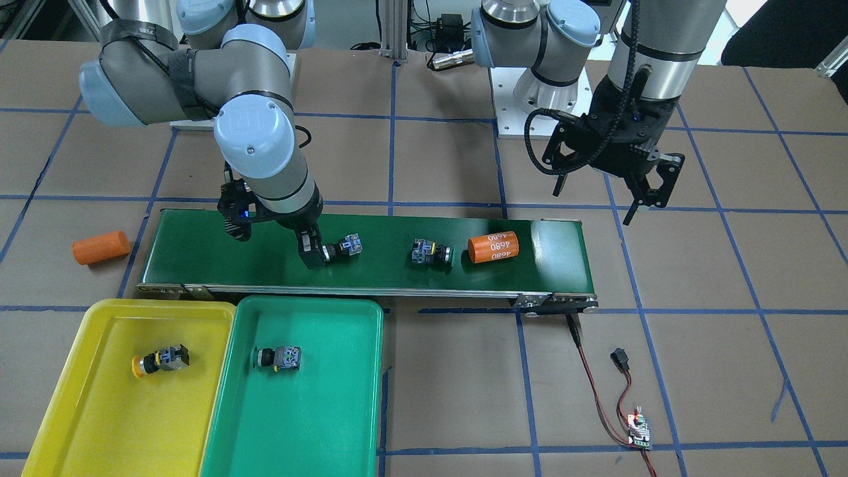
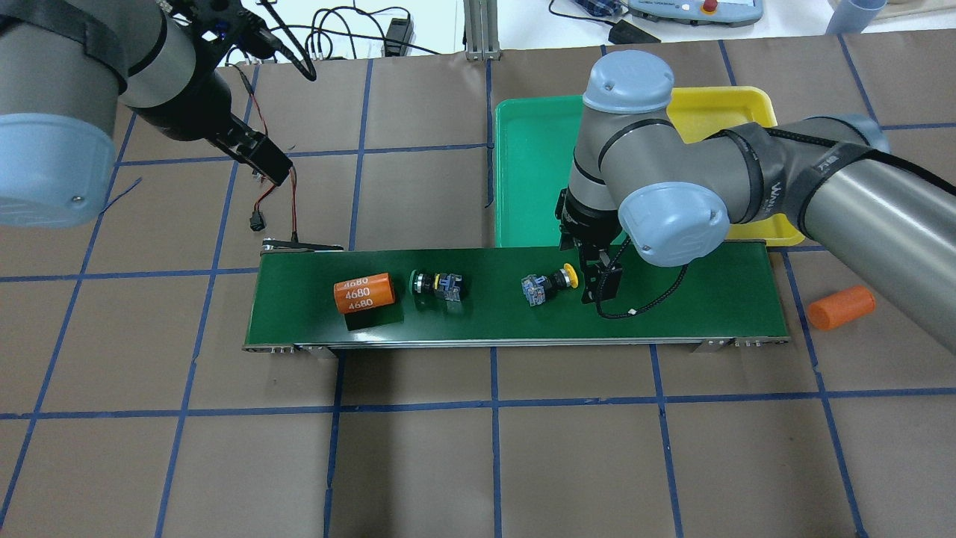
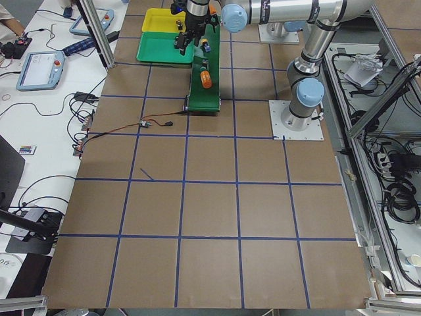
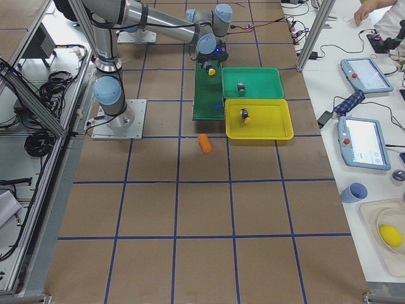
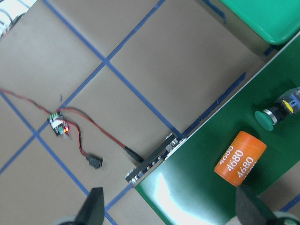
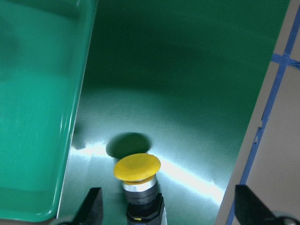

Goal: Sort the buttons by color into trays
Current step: 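Lift the left gripper away while the right gripper grasps a yellow button, then carry the yellow button into the yellow tray and open the right gripper, then move the right gripper back down to the belt over a green button, then grasp the green button and drop it into the green tray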

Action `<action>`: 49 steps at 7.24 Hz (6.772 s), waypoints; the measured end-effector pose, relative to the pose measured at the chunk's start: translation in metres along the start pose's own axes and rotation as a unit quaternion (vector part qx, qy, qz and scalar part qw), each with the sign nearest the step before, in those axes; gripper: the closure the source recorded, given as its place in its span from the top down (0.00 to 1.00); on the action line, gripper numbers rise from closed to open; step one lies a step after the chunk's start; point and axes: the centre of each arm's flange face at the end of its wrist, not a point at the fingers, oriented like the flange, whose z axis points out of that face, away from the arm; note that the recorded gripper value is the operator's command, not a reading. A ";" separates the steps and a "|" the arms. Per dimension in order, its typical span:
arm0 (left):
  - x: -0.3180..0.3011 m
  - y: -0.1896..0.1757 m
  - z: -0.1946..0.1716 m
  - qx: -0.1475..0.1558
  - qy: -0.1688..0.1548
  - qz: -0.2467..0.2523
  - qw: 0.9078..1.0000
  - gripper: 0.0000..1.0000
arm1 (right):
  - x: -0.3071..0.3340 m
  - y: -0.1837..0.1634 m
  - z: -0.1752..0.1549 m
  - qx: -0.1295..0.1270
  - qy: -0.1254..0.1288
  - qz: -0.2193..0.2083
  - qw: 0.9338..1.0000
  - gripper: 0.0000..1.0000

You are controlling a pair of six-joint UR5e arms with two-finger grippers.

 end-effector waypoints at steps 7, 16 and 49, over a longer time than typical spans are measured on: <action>0.009 0.005 -0.001 -0.022 0.003 -0.274 0.961 1.00 | -0.008 0.001 0.033 -0.003 0.013 -0.001 1.000 0.21; 0.009 0.007 -0.003 -0.022 0.002 -0.275 0.961 1.00 | -0.038 -0.141 -0.049 0.019 -0.082 -0.010 0.996 0.00; 0.009 0.006 0.000 -0.025 0.002 -0.274 0.961 1.00 | 0.012 -0.040 0.044 0.006 -0.008 0.012 1.000 0.11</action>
